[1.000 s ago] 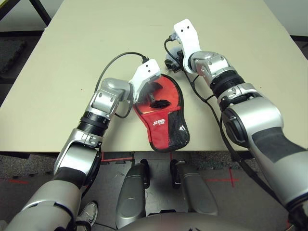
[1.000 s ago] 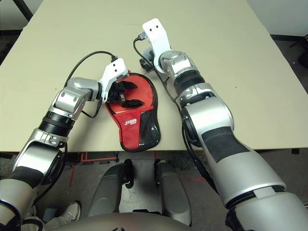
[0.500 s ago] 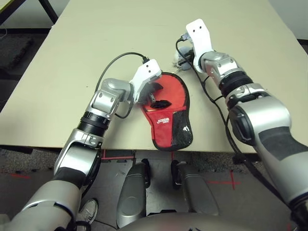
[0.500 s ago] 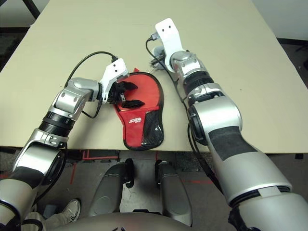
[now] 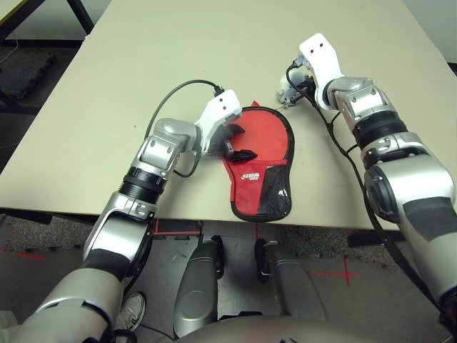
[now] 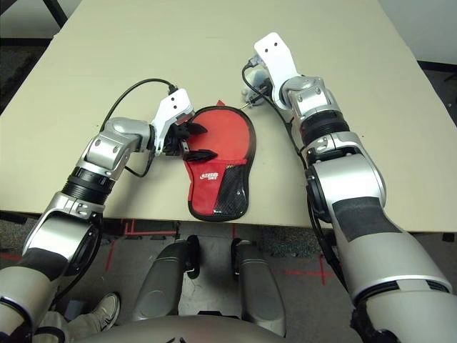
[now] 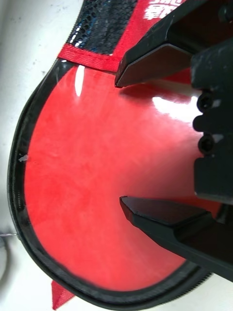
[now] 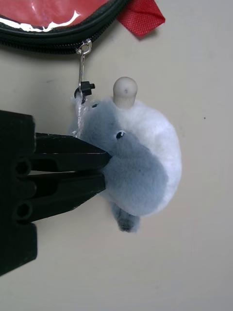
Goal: Store the ping-pong paddle in its case and zip it.
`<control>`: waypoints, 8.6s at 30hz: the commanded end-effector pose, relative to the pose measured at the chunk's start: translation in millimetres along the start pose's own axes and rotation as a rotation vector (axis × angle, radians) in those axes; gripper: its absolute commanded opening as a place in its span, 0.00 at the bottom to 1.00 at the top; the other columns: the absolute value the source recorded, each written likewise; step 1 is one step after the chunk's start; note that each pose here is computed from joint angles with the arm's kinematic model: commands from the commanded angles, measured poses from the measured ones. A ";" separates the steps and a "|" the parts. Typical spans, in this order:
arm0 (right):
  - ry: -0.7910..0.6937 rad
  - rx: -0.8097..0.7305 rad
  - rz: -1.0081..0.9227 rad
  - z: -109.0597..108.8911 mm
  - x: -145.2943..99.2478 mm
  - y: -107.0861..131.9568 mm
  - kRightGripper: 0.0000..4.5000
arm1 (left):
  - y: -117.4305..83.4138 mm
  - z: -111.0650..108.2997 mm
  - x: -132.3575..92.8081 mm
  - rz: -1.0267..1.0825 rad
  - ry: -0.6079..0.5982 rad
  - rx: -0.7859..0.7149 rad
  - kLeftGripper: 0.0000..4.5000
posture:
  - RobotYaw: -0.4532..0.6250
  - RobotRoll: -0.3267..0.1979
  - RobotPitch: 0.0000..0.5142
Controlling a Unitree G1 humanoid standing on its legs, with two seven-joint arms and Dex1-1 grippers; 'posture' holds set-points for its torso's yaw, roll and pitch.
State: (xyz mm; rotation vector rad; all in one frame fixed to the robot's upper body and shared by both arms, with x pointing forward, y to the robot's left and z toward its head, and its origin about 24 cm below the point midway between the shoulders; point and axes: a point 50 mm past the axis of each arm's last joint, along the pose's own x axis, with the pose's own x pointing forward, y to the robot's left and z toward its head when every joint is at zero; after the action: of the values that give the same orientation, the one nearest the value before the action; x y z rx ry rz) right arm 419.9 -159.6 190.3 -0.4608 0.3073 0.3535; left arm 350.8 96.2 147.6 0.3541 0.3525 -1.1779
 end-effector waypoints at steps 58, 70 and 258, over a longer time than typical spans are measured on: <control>0.189 -0.066 -0.043 -35.8 -115.5 20.9 0.01 | 20.1 -30.4 22.9 0.165 0.124 -0.226 1.00 | 0.34 0.62 0.50; 0.323 -0.236 0.089 -63.5 -150.3 52.8 0.01 | 22.4 -27.4 27.6 0.169 0.136 -0.211 1.00 | 0.30 0.62 0.52; 0.360 -0.137 0.737 -43.0 -206.5 18.8 0.77 | -0.4 -18.2 49.7 -0.027 0.251 0.004 1.00 | 0.29 0.62 0.48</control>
State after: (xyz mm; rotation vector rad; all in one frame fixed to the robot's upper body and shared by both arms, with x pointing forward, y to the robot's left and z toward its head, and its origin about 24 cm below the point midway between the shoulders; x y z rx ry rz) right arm 213.6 -208.8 205.8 -0.5675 0.8665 1.0491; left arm 369.1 39.5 141.8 0.5388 0.3873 -1.2268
